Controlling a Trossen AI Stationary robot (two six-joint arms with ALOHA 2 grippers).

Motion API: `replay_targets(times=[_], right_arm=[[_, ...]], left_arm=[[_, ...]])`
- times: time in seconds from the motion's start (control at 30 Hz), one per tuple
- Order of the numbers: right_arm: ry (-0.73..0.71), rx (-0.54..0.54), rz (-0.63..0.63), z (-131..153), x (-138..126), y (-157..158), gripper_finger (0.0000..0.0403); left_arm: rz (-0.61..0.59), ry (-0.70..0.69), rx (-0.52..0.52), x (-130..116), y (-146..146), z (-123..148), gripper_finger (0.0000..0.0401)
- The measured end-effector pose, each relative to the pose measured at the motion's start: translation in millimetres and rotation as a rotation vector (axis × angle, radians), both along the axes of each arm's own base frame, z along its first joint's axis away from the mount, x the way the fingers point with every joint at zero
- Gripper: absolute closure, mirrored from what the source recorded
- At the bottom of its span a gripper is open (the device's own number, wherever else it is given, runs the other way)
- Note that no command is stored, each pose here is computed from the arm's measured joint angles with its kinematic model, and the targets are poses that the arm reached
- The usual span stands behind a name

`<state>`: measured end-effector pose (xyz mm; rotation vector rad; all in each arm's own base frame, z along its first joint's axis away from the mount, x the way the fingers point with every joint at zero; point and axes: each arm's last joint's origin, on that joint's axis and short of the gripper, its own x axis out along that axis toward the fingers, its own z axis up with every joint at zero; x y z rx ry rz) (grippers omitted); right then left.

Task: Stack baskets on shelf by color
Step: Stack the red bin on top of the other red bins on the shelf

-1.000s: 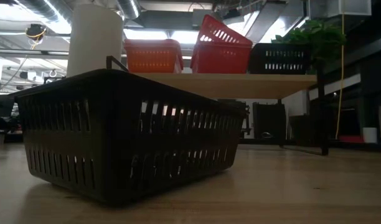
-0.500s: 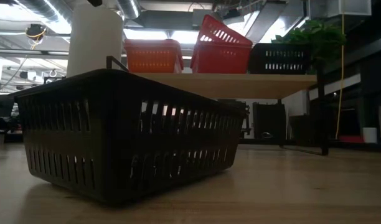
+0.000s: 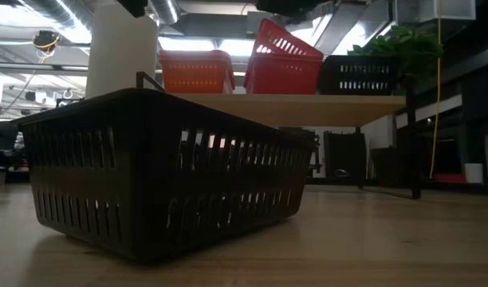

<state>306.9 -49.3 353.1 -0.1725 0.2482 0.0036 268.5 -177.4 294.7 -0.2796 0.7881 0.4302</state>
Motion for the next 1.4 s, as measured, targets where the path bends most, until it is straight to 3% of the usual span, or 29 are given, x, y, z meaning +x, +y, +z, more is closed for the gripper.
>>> replay_targets(times=[0.33,0.8,1.03,1.27,1.4], right_arm=[[0.098,0.015,0.000,-27.8,19.9,-3.4,0.0273],[0.172,0.019,-0.030,-33.6,16.1,-5.5,0.0273],[0.162,0.052,-0.048,-18.3,13.3,-1.9,0.0273],[0.325,0.139,-0.108,17.7,-11.1,3.8,0.0273],[0.435,0.111,-0.094,26.2,-23.6,5.9,0.0273]], left_arm=[[0.010,-0.001,-0.001,1.9,2.7,0.1,0.0335],[0.010,-0.005,-0.004,2.2,2.5,0.2,0.0335],[0.011,-0.008,-0.007,2.4,2.3,0.4,0.0335],[0.017,-0.006,-0.005,3.5,4.3,0.3,0.0335],[0.020,-0.001,0.007,6.1,8.6,0.2,0.0335]])
